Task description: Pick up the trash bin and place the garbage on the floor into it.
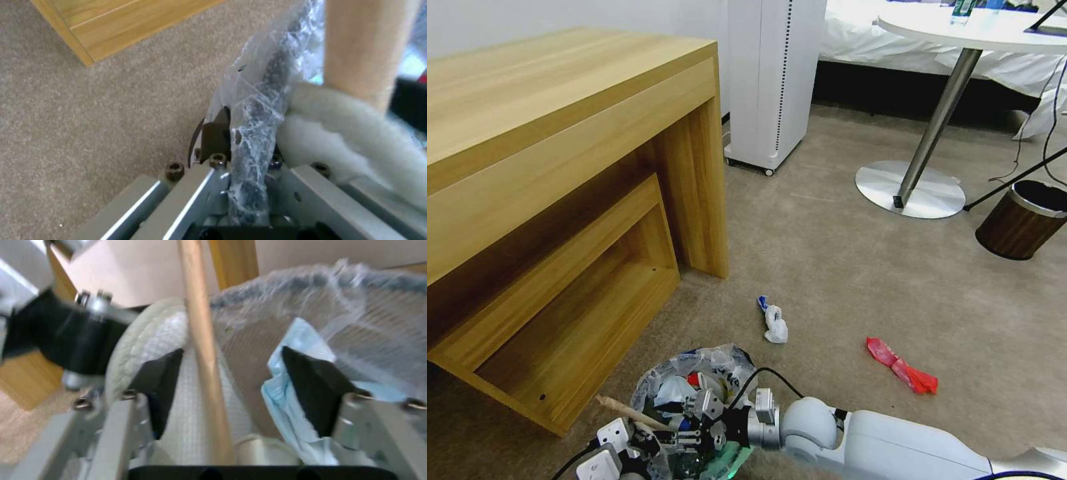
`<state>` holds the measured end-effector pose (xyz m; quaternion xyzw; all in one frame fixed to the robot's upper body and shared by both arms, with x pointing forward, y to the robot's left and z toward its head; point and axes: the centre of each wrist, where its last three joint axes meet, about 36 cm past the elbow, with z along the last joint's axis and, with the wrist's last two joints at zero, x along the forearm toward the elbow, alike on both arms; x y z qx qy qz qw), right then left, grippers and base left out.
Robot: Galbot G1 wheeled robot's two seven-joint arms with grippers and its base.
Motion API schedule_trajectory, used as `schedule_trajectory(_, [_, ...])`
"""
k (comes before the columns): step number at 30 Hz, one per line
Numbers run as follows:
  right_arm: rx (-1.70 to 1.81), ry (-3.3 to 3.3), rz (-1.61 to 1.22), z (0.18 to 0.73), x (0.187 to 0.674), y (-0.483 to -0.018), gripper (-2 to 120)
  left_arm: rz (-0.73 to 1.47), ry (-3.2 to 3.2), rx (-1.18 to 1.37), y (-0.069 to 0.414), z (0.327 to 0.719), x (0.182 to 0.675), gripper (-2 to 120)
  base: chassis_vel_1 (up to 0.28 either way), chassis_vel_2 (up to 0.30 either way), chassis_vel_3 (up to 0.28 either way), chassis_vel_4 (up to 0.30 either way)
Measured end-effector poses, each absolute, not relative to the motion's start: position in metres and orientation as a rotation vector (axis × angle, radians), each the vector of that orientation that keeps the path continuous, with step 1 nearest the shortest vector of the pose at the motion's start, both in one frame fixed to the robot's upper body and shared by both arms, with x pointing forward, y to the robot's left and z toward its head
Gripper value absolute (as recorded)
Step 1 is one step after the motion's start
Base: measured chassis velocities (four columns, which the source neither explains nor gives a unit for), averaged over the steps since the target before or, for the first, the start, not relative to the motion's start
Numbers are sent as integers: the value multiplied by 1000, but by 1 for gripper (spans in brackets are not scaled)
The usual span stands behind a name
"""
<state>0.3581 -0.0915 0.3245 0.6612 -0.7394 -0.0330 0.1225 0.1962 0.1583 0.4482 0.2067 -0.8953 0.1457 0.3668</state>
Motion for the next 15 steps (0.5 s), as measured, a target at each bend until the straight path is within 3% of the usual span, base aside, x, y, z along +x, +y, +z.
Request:
schedule_trajectory(8, [2039,-2201,-270,386,380,-86,97,373,-2312,493,160,449,195,0,0,0,0,0])
schedule_trajectory(15, [1976,-2232,-268,386,378,-95,100,363,-2310,494,156,448,193,0,0,0,0,0])
